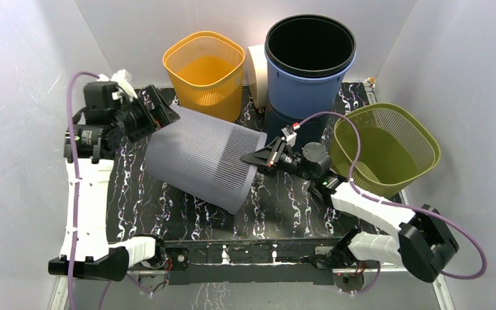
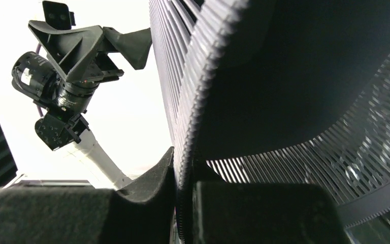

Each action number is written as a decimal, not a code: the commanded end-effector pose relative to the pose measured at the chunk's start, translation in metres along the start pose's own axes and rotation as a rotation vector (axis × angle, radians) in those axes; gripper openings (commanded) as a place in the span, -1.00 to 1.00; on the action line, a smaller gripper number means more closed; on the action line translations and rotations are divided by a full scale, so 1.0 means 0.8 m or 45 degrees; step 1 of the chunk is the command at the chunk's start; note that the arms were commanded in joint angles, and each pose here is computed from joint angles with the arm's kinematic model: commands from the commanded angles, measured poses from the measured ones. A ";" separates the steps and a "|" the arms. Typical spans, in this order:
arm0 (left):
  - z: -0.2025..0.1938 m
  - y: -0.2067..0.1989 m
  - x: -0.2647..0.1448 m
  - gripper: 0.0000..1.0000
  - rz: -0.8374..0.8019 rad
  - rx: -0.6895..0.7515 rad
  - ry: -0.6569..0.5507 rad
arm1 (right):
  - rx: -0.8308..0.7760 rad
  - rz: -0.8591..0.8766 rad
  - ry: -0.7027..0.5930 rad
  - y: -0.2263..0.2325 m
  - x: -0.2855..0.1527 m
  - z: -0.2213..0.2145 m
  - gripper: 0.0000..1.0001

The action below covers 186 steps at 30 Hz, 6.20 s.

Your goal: Turn the large container upside down

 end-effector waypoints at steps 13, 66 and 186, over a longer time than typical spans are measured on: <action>0.045 -0.042 -0.056 0.97 -0.142 0.041 -0.184 | 0.171 0.883 0.281 -0.009 0.108 -0.030 -1.00; 0.013 -0.034 -0.022 0.97 -0.267 0.048 -0.046 | -0.227 -0.778 0.057 -0.172 0.100 -0.028 0.82; 0.078 -0.171 0.098 -1.00 -0.563 0.536 -0.172 | -1.129 -0.691 -0.954 0.134 -0.137 -0.014 0.88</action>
Point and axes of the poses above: each gripper's point midway between its finger pads, its own x axis out along the fingers, its own y axis along the line the jaws close on, z = x × y, the point moved 9 cm from there along -x, back along the fingers, and after that the axes turned 9 degrees about x, right-handed, at the moved point
